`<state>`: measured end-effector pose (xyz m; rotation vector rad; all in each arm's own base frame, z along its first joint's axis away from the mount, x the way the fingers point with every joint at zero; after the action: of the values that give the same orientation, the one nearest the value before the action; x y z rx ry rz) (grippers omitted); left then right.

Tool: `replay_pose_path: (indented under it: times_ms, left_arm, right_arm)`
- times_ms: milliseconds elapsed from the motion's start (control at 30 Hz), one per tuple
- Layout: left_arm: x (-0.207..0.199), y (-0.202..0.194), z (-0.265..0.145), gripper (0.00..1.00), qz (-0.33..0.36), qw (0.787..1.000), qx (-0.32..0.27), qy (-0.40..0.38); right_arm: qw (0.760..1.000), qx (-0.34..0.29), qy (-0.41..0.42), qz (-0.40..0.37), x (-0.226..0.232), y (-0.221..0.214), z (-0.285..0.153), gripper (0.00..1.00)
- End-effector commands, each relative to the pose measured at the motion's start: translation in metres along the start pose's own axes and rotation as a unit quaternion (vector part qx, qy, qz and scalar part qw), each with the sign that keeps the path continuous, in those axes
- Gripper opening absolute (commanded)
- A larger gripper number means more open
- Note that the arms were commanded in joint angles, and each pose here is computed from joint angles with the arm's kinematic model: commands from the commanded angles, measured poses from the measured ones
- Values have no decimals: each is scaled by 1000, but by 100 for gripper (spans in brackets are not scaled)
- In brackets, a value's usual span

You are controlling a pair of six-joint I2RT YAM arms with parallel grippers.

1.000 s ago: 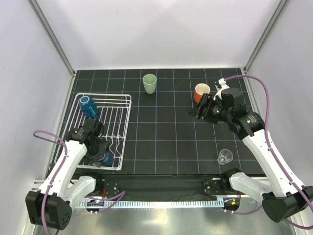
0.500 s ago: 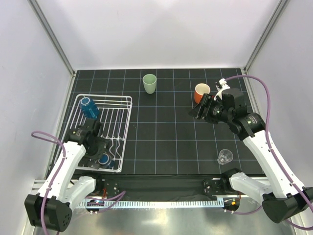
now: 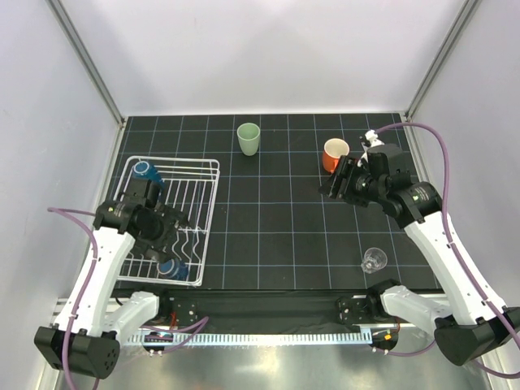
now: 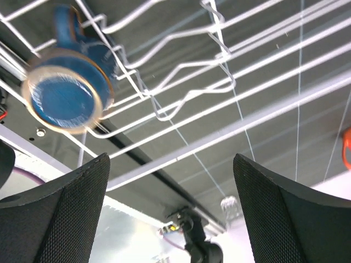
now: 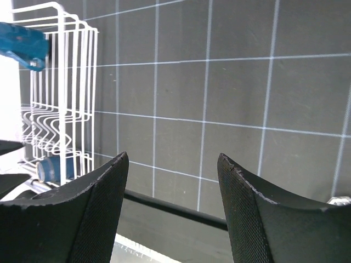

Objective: Load the cups into the dish rack

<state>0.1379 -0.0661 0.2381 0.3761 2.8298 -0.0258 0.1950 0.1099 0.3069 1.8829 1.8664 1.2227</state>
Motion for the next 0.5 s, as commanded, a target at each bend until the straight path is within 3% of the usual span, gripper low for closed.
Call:
replay_pose_path:
  times_ms: [0, 167, 467]
  left_arm:
    - [14, -7, -18, 89, 24, 999, 35, 23]
    - [-2, -5, -26, 88, 41, 998, 31, -24]
    - [-62, -7, -37, 85, 167, 976, 67, -124]
  right_arm:
    - [999, -6, -30, -8, -3, 5, -11, 67]
    - [998, 5, -59, 11, -8, -2, -17, 67]
    - [987, 35, -145, 68, -31, -13, -23, 66]
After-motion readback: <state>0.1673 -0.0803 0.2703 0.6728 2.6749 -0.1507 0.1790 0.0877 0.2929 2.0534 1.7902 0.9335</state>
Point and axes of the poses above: each gripper's point midway between its finger pads, its own z axis out along the fingers, its own x axis along the line the jaws close on, y = z × x, the point moved 8 cm from there along -z, back along the fingers, and after that the axes turned 9 degrees about -z, right-handed, at the moved point
